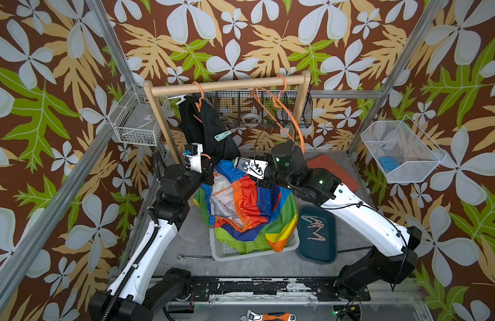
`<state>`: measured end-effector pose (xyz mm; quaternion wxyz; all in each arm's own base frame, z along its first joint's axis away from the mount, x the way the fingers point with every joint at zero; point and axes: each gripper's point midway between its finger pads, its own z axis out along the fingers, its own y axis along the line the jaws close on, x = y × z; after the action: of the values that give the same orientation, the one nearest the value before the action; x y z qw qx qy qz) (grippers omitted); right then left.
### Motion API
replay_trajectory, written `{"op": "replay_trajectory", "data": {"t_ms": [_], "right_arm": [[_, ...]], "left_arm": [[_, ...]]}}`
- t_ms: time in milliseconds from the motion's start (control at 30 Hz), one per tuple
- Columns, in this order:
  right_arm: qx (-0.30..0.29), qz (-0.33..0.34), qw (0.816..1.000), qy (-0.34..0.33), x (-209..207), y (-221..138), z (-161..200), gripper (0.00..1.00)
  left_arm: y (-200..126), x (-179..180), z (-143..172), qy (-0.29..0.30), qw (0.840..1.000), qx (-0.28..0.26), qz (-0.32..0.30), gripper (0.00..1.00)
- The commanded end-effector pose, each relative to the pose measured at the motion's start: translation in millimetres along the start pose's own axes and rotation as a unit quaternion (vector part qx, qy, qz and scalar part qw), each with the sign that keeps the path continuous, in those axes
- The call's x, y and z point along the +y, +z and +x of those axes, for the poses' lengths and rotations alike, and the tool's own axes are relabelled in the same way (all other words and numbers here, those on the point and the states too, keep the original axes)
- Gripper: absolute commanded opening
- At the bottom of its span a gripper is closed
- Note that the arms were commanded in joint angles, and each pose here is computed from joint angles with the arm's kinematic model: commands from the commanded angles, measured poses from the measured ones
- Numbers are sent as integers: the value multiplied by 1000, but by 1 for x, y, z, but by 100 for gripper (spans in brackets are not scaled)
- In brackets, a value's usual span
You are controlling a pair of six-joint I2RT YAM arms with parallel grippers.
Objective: Remove the clothespins securing shorts to the hanger
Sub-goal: Remove the clothespin from the hanger.
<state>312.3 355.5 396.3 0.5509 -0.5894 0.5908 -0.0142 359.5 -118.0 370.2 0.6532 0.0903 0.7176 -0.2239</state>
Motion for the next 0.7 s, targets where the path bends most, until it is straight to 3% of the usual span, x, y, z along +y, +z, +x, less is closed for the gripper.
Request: {"op": "replay_trajectory", "data": {"t_ms": [0,667], "right_arm": [[0,-2,1000,3,-1,0,1,33],[-9,2,1000,16,-8,-5,-5,21]], "left_arm": [[-2,-4,-13,5,1000,-20,9,0],[-2,-3,-12,7,1000,-20,5,0]]}}
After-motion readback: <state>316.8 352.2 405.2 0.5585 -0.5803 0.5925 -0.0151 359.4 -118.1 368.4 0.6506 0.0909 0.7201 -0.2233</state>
